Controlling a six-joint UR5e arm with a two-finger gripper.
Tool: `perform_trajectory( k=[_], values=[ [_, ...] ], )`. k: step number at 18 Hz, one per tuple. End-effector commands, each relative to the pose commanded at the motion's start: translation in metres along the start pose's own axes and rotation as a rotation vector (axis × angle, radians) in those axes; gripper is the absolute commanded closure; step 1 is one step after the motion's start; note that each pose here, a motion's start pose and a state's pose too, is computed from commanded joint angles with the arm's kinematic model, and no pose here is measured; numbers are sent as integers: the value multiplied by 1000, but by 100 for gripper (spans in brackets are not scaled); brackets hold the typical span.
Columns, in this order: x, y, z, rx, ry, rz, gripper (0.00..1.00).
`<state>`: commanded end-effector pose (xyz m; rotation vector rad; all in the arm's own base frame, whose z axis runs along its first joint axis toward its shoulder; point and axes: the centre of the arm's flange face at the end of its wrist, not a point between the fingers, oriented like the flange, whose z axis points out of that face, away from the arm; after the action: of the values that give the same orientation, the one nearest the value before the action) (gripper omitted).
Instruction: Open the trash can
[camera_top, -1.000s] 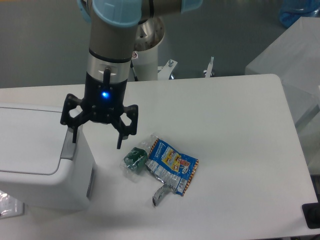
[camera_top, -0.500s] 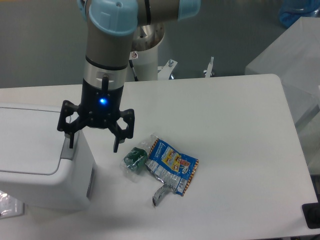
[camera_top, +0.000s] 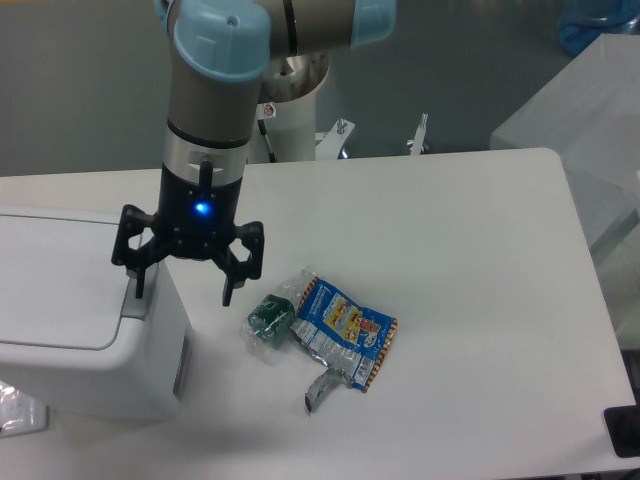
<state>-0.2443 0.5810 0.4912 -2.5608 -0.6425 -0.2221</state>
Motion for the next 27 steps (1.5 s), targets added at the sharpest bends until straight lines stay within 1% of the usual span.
perform_trajectory(
  k=[27],
  values=[
    [-4, 3, 12, -15, -3, -2, 0]
  ],
)
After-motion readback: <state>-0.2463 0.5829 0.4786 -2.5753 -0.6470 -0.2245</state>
